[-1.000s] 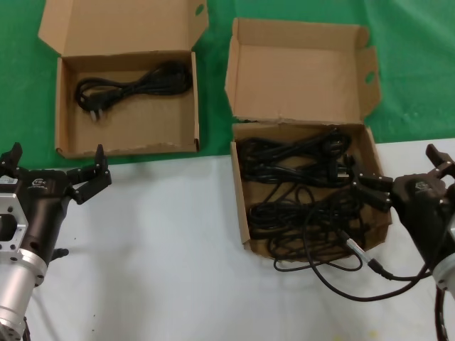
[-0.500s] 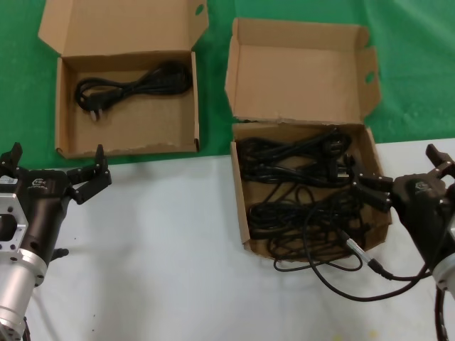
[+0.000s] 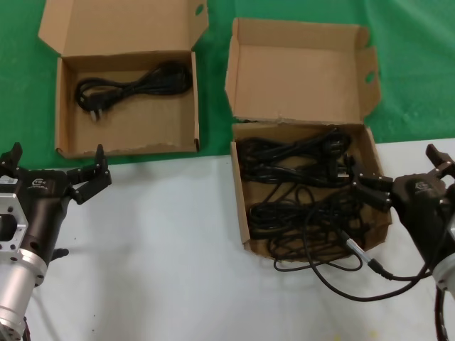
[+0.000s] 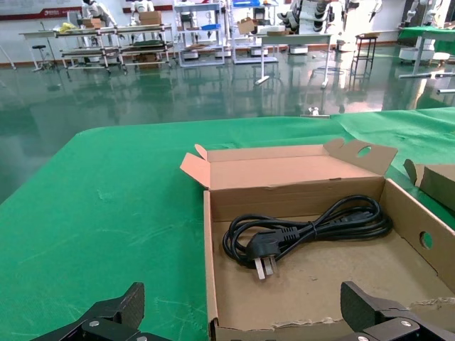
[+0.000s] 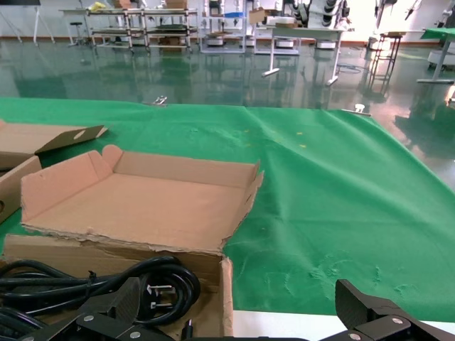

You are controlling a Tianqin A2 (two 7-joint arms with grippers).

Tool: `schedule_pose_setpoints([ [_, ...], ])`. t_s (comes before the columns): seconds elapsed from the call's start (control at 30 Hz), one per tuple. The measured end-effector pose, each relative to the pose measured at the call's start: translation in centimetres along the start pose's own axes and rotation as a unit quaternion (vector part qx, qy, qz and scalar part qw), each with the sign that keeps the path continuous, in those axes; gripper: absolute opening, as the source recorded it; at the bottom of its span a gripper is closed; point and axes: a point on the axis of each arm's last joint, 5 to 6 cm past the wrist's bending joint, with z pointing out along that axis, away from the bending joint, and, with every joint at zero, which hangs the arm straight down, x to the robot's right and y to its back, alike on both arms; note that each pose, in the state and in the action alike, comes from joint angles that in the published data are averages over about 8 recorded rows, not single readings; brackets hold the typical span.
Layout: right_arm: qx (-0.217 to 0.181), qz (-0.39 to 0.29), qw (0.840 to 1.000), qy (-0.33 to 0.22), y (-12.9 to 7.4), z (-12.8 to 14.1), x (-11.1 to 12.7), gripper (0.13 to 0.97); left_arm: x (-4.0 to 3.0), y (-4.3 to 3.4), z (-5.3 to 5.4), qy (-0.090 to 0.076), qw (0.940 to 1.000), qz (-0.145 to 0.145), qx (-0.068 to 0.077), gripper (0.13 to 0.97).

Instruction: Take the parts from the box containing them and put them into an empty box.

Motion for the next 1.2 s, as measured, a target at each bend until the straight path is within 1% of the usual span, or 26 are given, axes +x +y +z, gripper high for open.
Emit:
schedule_pose_setpoints([
  [1.2, 0.000, 0.000, 1.000, 0.000, 0.00, 0.00, 0.00, 0.966, 0.00, 0.00, 0.00, 0.000, 1.0000, 0.000, 0.000, 0.966],
])
